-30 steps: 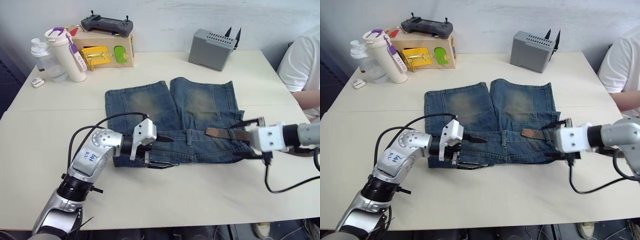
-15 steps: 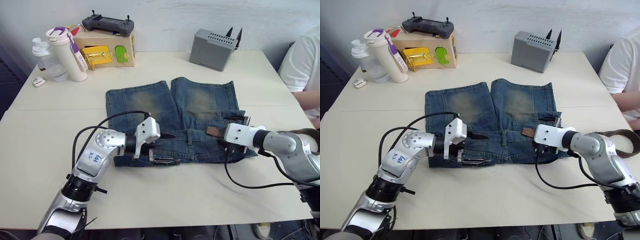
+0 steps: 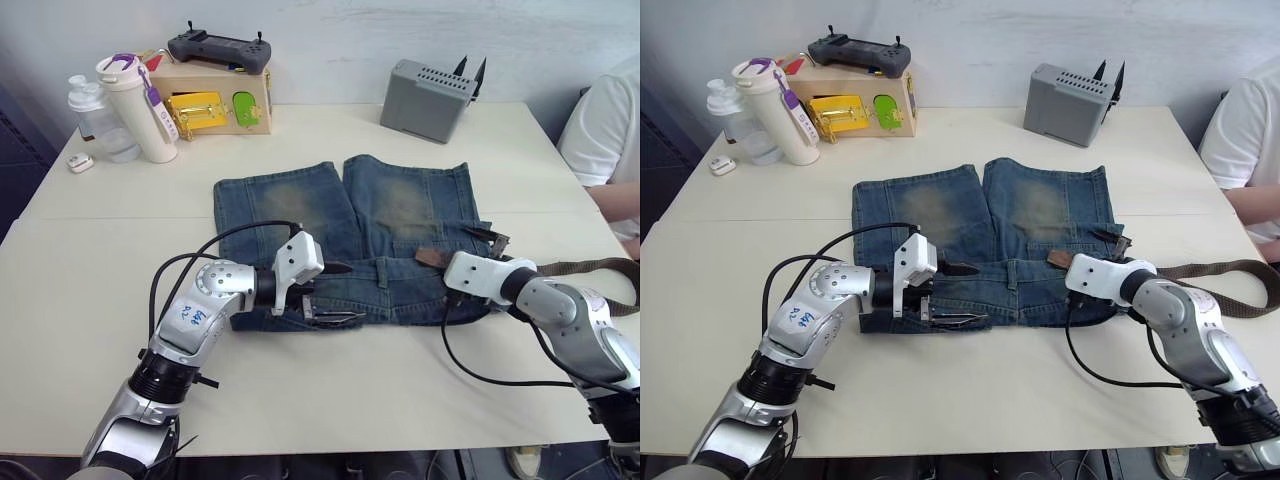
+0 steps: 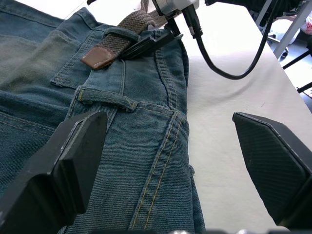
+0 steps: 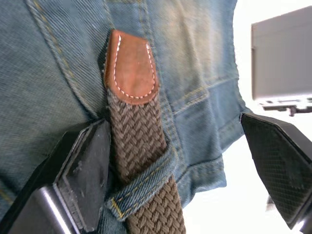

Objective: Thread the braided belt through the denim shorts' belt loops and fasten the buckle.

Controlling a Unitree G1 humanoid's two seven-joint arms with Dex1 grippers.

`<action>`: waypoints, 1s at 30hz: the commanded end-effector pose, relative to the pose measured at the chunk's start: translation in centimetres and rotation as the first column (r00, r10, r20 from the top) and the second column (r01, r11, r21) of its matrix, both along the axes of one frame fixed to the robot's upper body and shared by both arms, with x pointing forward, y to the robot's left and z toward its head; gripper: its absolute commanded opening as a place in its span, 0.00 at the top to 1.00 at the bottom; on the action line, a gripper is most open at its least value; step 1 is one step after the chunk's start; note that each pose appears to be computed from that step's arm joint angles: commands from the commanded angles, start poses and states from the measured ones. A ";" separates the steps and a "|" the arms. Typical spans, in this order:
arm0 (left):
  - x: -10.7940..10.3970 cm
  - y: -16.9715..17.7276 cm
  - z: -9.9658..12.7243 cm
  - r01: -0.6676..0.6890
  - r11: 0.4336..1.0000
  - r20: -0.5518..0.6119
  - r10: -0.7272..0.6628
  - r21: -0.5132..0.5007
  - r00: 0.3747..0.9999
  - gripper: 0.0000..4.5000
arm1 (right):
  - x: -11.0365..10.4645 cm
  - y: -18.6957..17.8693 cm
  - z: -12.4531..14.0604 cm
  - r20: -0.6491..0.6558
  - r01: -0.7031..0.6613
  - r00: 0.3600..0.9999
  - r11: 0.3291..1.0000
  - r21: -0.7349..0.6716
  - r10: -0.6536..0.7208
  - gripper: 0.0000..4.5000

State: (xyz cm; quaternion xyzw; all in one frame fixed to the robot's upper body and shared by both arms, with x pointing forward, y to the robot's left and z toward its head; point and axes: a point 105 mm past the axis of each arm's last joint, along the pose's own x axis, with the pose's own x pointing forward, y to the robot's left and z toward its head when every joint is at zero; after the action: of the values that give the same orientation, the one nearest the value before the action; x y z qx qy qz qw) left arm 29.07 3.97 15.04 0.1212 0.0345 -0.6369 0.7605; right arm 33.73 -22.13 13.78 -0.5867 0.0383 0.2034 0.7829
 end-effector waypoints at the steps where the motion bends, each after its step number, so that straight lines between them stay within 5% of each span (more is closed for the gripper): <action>1: -0.1 -0.1 1.1 0.008 1.000 0.043 -0.008 -0.018 0.999 0.00 | -0.2 0.3 0.1 0.030 0.004 1.000 1.000 -0.008 -0.004 0.38; 3: 0.0 -0.1 1.2 0.005 1.000 0.044 -0.005 -0.018 0.999 0.00 | -0.2 0.5 0.1 0.036 0.001 0.999 1.000 -0.003 -0.001 0.61; 8: 0.0 -0.1 1.3 0.002 1.000 0.046 -0.001 -0.020 0.999 0.00 | -0.2 0.8 -0.1 0.042 -0.005 0.999 1.000 -0.003 0.005 0.99; 23: 0.3 0.4 1.3 -0.011 1.000 0.055 0.012 -0.006 0.998 0.00 | -3.3 7.2 0.3 0.249 -0.385 0.906 0.911 0.147 0.342 0.99; 30: 0.3 0.8 1.4 -0.022 1.000 0.059 0.022 0.002 0.998 0.00 | -2.5 4.8 -1.6 0.258 -0.316 0.920 0.948 0.048 0.293 0.99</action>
State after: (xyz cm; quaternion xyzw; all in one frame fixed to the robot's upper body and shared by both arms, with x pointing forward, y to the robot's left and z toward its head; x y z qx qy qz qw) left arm 29.46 4.67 15.17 0.1273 0.0378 -0.6259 0.7685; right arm 31.05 -16.33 11.61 -0.5545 -0.1513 0.2730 0.7714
